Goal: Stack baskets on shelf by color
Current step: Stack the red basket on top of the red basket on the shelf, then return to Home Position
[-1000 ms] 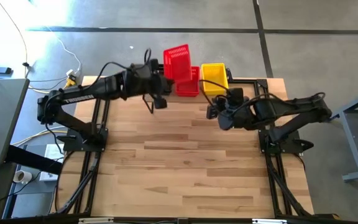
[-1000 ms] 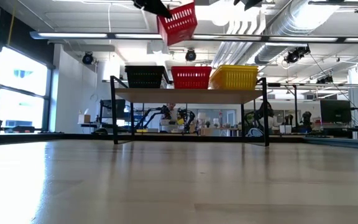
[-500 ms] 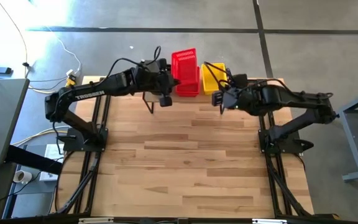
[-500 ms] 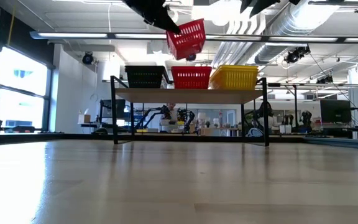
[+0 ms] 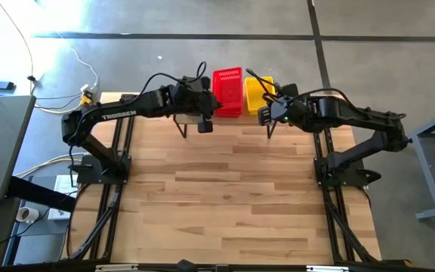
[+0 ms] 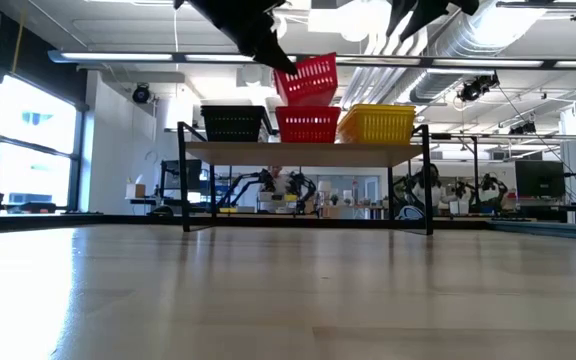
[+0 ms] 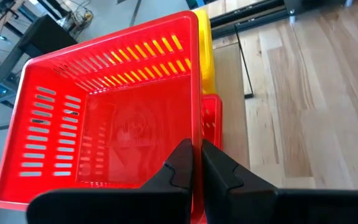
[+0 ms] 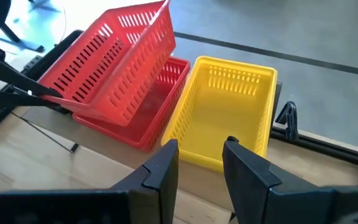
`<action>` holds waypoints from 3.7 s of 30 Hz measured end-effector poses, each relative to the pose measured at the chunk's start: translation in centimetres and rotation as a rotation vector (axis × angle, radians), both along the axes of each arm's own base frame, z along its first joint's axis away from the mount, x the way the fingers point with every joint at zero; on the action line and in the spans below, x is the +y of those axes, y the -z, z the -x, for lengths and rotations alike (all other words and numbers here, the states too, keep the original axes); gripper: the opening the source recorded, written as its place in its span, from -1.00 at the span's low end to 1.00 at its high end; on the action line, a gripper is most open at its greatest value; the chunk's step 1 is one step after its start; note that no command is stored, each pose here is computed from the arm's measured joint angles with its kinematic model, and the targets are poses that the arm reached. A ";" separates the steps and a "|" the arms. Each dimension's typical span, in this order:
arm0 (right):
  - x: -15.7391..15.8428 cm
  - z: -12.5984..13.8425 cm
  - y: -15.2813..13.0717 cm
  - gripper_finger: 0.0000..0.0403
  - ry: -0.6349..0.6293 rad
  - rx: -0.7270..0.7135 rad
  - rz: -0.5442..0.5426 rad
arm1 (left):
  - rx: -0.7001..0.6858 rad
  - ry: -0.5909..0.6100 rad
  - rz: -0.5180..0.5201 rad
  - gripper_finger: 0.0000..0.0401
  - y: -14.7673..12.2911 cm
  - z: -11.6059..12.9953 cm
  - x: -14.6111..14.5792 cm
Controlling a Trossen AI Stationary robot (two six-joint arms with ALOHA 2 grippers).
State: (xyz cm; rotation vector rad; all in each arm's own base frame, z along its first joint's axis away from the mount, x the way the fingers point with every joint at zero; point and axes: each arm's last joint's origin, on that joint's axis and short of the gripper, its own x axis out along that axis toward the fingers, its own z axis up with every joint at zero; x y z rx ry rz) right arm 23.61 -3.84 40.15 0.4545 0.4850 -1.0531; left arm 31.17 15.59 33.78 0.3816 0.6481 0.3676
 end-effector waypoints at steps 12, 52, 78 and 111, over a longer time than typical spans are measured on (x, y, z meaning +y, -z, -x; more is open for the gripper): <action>-0.1 0.0 0.0 -0.44 -0.009 0.011 -0.001 | 0.023 -0.005 0.020 -1.00 0.7 0.0 0.7; -0.1 0.0 0.0 -0.44 -0.005 0.006 -0.003 | 0.123 -0.007 0.019 -0.54 3.2 -1.1 1.8; 0.8 -0.2 0.0 -0.44 -0.071 0.039 0.022 | -0.039 -0.088 0.198 -0.29 -5.4 6.2 -3.9; 5.4 1.7 7.6 -0.44 -0.291 -0.102 0.005 | -0.585 0.053 0.464 -0.33 12.1 20.5 -14.4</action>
